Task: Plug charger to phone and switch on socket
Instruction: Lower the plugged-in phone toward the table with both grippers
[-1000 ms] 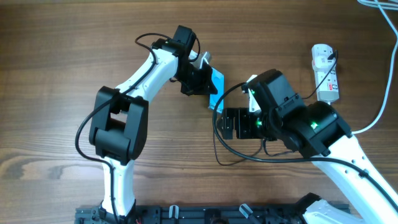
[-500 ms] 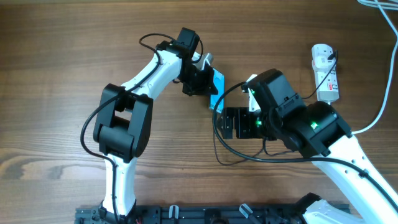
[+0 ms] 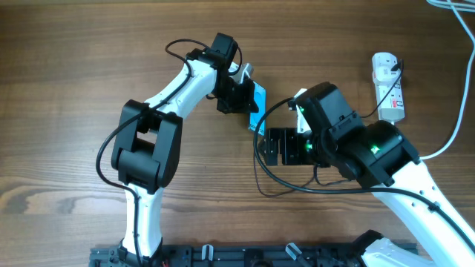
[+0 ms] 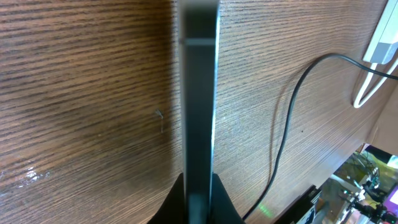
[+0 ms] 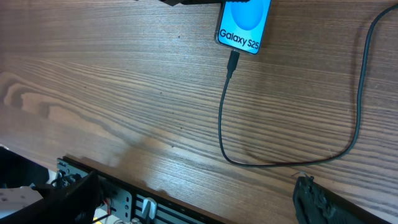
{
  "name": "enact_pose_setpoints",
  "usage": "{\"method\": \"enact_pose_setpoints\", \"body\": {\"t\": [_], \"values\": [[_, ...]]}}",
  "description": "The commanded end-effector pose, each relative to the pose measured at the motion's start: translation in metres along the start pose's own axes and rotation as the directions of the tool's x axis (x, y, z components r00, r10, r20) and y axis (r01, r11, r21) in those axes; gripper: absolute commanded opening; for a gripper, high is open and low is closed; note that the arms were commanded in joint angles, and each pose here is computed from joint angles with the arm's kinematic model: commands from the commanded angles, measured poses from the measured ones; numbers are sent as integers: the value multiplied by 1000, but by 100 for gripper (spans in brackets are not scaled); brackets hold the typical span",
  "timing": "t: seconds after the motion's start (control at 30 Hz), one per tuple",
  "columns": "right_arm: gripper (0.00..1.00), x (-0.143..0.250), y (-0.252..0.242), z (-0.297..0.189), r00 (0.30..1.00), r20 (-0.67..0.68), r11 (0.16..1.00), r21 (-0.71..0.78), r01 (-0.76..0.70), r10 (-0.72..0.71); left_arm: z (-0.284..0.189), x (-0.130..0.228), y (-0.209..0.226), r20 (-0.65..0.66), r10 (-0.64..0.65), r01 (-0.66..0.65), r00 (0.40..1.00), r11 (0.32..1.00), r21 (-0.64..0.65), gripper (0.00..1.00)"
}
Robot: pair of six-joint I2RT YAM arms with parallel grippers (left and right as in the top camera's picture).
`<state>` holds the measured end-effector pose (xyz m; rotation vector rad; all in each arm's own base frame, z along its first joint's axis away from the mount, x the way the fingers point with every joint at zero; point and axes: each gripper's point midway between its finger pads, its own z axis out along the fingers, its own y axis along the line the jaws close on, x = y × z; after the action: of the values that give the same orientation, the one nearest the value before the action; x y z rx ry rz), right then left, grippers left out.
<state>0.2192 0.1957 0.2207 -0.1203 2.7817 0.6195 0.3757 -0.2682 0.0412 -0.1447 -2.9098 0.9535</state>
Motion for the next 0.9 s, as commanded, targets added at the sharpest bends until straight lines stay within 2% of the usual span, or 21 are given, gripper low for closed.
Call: {"method": "enact_pose_setpoints", "body": {"t": [0.0,0.73,0.87], "values": [[100,-6,4,-4,1000,19,1000,-9,0,0,9,3,0,-9,38,-38,999,999,-27,4],[100,-6,4,-4,1000,19,1000,-9,1,-1,17,6,5,0,65,-65,998,990,-128,4],[100,-6,4,-4,1000,19,1000,-9,1,-1,16,9,12,-8,52,-53,999,984,-168,12]]}}
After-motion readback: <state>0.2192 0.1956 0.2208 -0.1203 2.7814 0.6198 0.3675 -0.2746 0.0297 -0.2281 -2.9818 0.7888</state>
